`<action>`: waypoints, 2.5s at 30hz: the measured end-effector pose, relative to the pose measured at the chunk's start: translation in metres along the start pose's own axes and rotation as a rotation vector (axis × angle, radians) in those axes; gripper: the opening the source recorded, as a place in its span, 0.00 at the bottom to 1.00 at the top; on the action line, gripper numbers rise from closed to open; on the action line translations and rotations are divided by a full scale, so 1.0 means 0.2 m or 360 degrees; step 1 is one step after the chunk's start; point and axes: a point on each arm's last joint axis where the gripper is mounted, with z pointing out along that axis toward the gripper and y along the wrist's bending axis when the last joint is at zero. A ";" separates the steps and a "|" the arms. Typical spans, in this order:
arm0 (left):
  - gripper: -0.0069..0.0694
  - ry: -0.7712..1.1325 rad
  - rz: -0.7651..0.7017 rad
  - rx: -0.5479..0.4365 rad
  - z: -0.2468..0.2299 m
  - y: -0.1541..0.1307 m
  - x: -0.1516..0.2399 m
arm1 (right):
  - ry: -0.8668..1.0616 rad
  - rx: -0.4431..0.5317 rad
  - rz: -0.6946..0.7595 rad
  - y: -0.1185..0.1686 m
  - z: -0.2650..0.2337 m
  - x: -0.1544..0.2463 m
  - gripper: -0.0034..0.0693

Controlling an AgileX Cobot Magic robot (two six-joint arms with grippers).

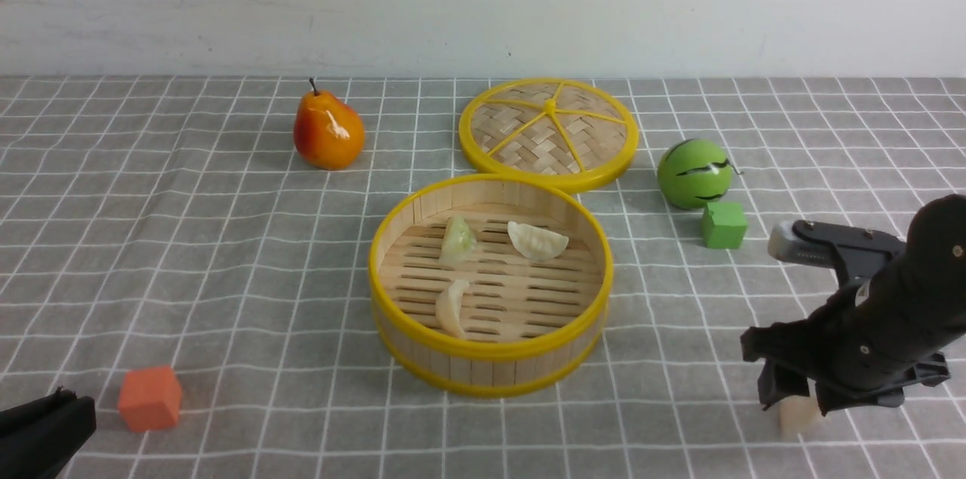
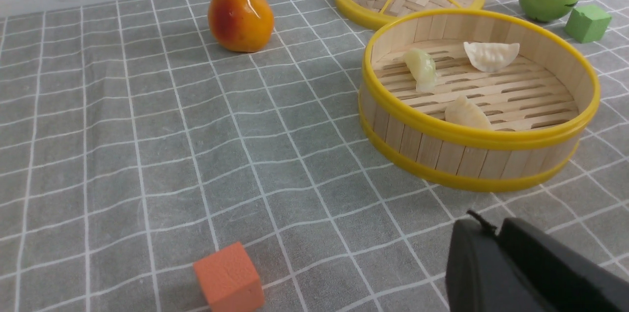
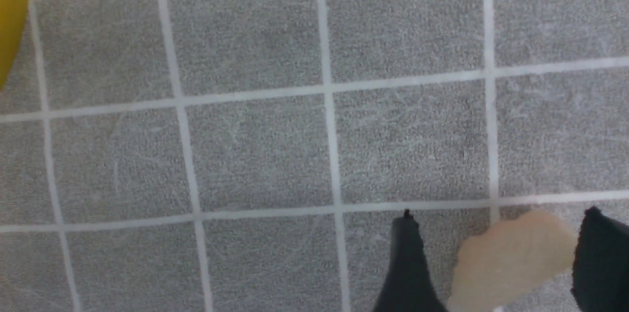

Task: Put the dumplings into the steamer on the table with the grey tablecloth.
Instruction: 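Reach for and grasp a dumpling lying on the table beside the steamer, then place the dumpling in the bamboo steamer basket with the right gripper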

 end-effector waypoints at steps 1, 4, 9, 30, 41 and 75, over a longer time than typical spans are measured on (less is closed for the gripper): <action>0.17 0.0010 -0.0002 -0.0002 0.00 0.00 0.00 | 0.0003 0.0013 -0.0011 0.00 0.00 0.00 0.69; 0.18 0.0036 -0.0002 -0.0010 0.00 0.00 0.01 | 0.0012 0.0045 -0.0040 -0.01 0.01 0.00 0.72; 0.18 0.0039 -0.0003 -0.0010 0.00 0.00 0.01 | 0.0104 0.0077 -0.0064 -0.03 0.05 0.02 0.70; 0.20 0.0042 -0.0004 -0.0011 0.00 0.00 0.01 | 0.0077 0.0056 -0.0282 -0.01 -0.05 0.00 0.16; 0.21 0.0042 -0.0004 -0.0011 0.00 0.00 0.01 | -0.0011 0.0035 -0.0323 0.04 -0.20 -0.10 0.15; 0.23 0.0005 -0.0020 0.0007 0.00 0.00 0.00 | -0.0067 -0.0300 -0.0520 0.38 -0.16 -0.19 0.29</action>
